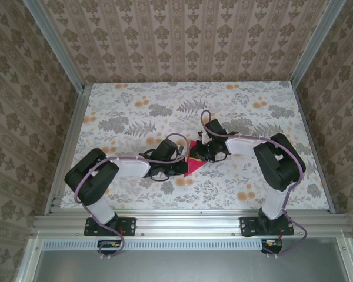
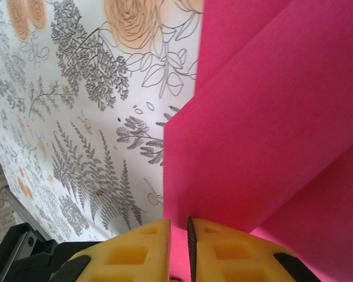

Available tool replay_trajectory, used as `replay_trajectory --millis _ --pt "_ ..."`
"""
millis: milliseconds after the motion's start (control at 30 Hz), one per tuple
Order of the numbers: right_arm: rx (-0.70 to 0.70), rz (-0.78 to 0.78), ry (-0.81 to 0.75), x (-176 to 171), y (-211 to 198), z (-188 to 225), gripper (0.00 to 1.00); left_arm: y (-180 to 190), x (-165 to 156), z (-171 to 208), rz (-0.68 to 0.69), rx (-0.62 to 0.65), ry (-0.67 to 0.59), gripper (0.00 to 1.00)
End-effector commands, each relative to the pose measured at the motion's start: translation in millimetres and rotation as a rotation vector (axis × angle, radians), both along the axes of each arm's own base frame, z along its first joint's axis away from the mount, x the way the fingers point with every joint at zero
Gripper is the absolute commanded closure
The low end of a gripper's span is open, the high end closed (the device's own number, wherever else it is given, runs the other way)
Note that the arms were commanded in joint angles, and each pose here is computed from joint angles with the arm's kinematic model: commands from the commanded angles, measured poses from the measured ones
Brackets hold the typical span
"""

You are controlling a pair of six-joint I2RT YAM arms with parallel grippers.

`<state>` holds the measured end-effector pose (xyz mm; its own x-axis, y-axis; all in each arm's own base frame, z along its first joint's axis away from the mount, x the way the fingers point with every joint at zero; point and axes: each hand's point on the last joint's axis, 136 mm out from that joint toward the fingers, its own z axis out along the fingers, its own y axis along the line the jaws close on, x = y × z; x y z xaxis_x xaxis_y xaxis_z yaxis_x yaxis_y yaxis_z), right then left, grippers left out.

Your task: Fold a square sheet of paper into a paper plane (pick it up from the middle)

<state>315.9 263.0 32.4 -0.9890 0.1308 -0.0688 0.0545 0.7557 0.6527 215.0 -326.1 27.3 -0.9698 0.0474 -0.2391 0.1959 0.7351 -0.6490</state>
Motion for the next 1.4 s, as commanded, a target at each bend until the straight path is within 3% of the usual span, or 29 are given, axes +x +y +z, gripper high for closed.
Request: replay_trajectory --millis 0,400,700,1367 --pt "-0.035 0.000 0.012 2.6 -4.6 -9.6 0.84 2.4 -1.9 -10.2 0.012 0.002 0.037 1.00" --pt "-0.056 -0.004 0.027 2.2 -7.0 -18.6 0.84 8.7 -3.4 -23.5 0.051 0.005 0.075 1.00" --pt "-0.002 -0.070 -0.084 17.3 -22.9 25.1 0.75 15.9 -2.9 -24.2 0.083 -0.008 0.078 1.00" --pt "0.066 0.038 -0.030 8.0 10.2 16.5 0.81 19.3 3.5 -21.8 0.141 -0.101 0.113 1.00"
